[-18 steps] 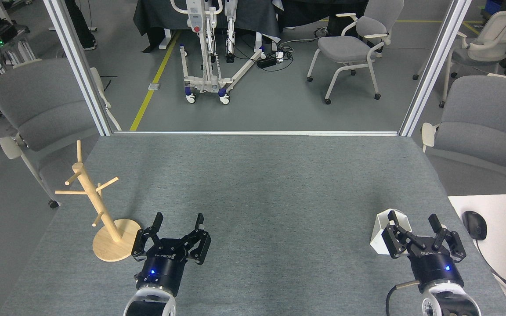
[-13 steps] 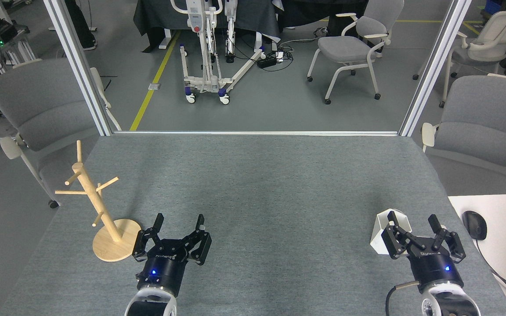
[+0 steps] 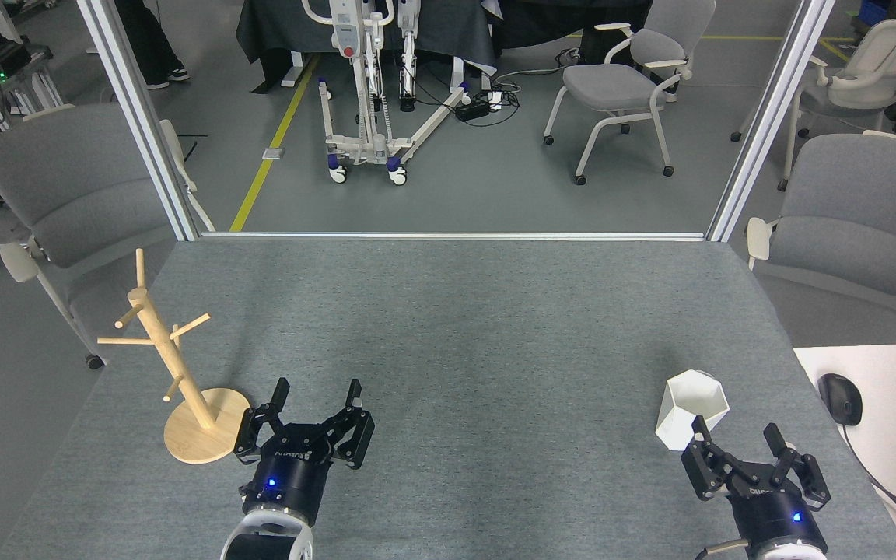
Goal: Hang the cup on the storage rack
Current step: 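Lower the right gripper beside the white hexagonal cup, then close the right gripper on the white hexagonal cup's rim, then lift the cup with the right gripper and carry it toward the left gripper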
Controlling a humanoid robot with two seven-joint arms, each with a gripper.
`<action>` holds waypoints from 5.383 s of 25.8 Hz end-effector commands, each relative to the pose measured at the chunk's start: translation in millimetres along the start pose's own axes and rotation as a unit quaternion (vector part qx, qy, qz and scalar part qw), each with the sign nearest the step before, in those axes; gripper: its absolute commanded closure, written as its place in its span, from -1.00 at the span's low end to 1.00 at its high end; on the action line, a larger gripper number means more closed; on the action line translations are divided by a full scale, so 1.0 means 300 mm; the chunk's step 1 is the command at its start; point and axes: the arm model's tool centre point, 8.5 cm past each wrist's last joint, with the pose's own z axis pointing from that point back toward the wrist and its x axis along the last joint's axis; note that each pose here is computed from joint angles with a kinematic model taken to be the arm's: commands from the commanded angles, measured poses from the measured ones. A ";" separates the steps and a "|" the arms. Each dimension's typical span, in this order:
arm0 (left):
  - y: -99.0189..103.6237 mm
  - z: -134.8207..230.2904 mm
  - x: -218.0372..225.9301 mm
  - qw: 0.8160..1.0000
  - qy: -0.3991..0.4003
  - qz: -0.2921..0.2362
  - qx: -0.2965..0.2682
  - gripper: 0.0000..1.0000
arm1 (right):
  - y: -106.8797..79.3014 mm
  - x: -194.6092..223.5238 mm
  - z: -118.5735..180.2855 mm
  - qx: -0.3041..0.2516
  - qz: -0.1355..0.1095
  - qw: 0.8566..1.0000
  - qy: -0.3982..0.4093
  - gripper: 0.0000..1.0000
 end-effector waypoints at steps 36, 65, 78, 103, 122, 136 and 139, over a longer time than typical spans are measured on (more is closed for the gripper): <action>-0.026 -0.034 -0.002 1.000 0.001 0.000 -0.013 -0.99 | 0.095 0.051 -0.235 0.017 -0.006 1.000 0.024 -0.98; -0.038 -0.041 -0.017 1.000 0.005 -0.002 -0.017 -0.99 | 0.110 -0.003 -0.237 0.033 0.014 0.999 0.020 -0.99; -0.040 -0.037 -0.054 1.000 0.017 -0.004 -0.019 -0.99 | 0.102 0.031 -0.284 0.039 0.020 0.999 0.014 -0.98; -0.065 -0.043 -0.058 0.999 0.015 -0.005 -0.030 -0.99 | 0.090 0.035 -0.349 0.053 0.020 0.998 0.017 -0.98; -0.057 -0.045 -0.049 1.000 0.015 -0.002 -0.026 -0.99 | 0.095 0.031 -0.347 0.057 0.034 0.998 0.014 0.32; -0.037 -0.047 -0.054 1.000 0.007 -0.006 -0.021 -0.99 | -0.305 0.019 -0.471 0.038 0.056 0.998 0.017 0.26; 0.004 -0.050 -0.049 1.000 0.003 -0.012 0.000 -0.98 | -0.465 0.061 -0.451 0.005 0.068 0.998 0.007 0.26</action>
